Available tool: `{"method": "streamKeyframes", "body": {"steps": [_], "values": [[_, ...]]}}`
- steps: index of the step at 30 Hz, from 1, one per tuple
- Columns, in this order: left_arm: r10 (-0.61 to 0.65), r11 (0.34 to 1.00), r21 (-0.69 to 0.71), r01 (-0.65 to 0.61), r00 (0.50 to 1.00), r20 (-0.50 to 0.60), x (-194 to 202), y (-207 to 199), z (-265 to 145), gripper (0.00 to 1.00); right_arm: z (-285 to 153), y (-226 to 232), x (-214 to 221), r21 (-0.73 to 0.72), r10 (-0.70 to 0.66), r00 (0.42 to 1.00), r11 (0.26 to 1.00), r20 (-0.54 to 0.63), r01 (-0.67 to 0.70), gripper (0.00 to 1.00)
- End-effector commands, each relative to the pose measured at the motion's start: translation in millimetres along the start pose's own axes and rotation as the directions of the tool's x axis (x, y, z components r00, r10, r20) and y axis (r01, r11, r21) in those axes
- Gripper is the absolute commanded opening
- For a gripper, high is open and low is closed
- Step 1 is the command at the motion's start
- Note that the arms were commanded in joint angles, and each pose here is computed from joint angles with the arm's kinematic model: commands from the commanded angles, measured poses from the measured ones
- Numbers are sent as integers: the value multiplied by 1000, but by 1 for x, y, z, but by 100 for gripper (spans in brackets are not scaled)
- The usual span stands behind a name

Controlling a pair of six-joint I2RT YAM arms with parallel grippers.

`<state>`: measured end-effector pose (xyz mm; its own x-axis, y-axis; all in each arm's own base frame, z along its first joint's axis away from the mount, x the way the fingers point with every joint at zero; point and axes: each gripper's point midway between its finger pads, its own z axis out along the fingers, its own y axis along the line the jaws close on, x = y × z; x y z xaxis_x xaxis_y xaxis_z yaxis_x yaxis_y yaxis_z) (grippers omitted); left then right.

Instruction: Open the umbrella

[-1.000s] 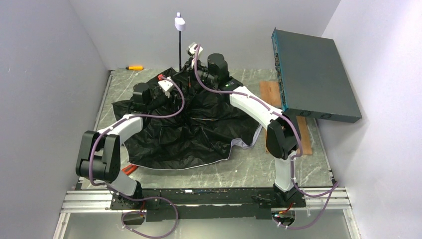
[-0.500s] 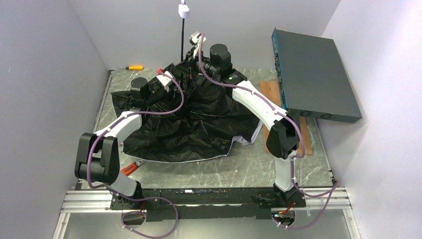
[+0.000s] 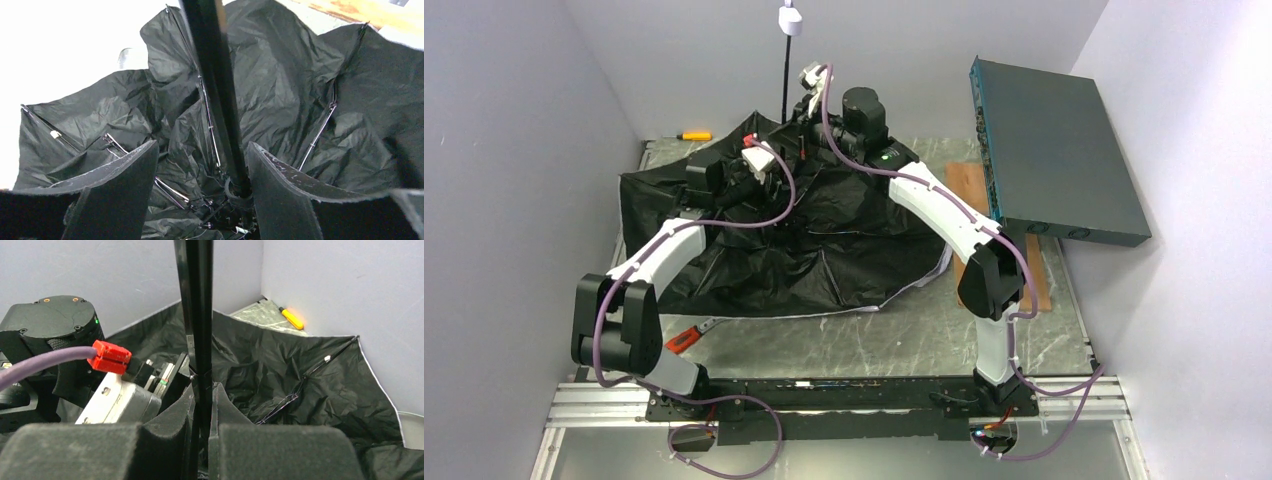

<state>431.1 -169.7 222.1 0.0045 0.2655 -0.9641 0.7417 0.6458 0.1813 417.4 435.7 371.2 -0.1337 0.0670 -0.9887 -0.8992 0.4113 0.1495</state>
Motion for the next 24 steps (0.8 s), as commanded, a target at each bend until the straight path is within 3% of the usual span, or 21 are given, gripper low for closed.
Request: {"method": "streamKeyframes", "body": {"steps": [1,7,13,24], "values": [[-38,999,9,43,952,-303,88,-18,-24,71,-68,75,-205,-75,-168,851,969,498,235,0],[-26,1000,-13,23,942,-336,97,-13,-30,64,-78,83,-219,-83,-162,830,967,533,242,0],[-92,993,-100,57,919,-383,109,5,-39,57,-91,96,-239,-101,-151,800,962,580,254,0],[-44,979,-202,-36,926,-374,91,44,-66,36,-112,113,-264,-116,-143,756,954,639,278,0]]}}
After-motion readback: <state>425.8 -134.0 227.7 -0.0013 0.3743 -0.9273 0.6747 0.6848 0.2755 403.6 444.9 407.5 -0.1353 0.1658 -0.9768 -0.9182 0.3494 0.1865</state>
